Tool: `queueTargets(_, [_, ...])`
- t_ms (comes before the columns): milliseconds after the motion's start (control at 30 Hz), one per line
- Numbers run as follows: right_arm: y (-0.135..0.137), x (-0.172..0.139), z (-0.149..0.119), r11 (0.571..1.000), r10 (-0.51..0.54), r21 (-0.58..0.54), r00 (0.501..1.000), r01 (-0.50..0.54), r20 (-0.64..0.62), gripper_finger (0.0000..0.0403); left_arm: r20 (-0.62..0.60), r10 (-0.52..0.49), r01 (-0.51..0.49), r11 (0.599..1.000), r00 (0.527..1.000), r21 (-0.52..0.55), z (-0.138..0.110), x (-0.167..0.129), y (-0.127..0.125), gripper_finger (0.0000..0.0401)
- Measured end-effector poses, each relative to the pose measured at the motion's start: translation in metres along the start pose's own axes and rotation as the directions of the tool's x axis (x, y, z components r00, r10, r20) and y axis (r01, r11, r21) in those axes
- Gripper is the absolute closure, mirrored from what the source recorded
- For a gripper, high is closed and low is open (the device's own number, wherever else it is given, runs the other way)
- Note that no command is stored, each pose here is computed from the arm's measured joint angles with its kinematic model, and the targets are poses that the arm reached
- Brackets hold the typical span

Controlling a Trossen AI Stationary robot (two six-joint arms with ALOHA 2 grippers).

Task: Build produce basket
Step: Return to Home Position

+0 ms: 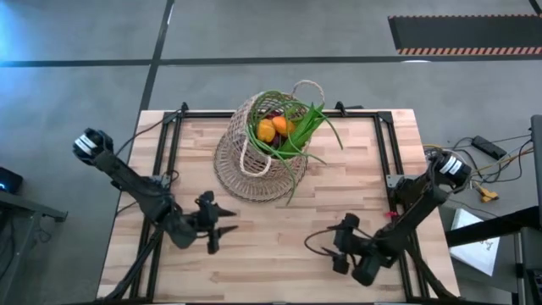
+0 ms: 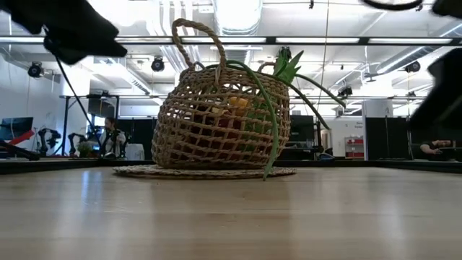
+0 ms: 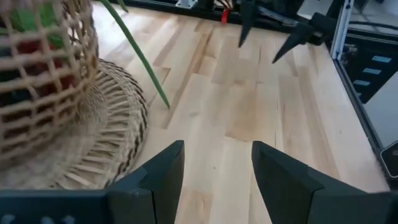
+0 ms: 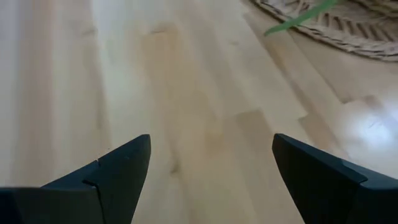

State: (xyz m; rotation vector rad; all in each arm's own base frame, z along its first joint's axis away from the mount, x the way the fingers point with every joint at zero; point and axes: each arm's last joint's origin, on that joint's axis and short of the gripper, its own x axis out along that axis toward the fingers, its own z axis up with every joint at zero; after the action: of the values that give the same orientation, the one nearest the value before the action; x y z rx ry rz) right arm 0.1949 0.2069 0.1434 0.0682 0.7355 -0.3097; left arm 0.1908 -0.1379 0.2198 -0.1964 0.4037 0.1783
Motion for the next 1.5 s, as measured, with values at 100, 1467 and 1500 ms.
queueTargets(100, [-0.006, 0.009, 0.007, 0.999, -0.033, 0.001, 0.999, 0.033, -0.002, 0.0074, 0.008, -0.004, 0.004, 1.0, 1.0, -0.009, -0.007, 0.005, 0.0, 0.0228])
queueTargets(1467, [-0.22, -0.017, 0.02, 0.898, 0.336, 0.079, 0.79, -0.434, 0.513, 0.0394, 0.264, 0.168, -0.139, 0.982, 0.95, -0.125, -0.016, -0.032, 0.168, 0.039])
queueTargets(1500, [-0.221, -0.019, 0.016, 0.893, 0.336, 0.081, 0.774, -0.444, 0.536, 0.0394, 0.265, 0.166, -0.139, 0.983, 0.95, -0.118, -0.02, -0.033, 0.169, 0.039])
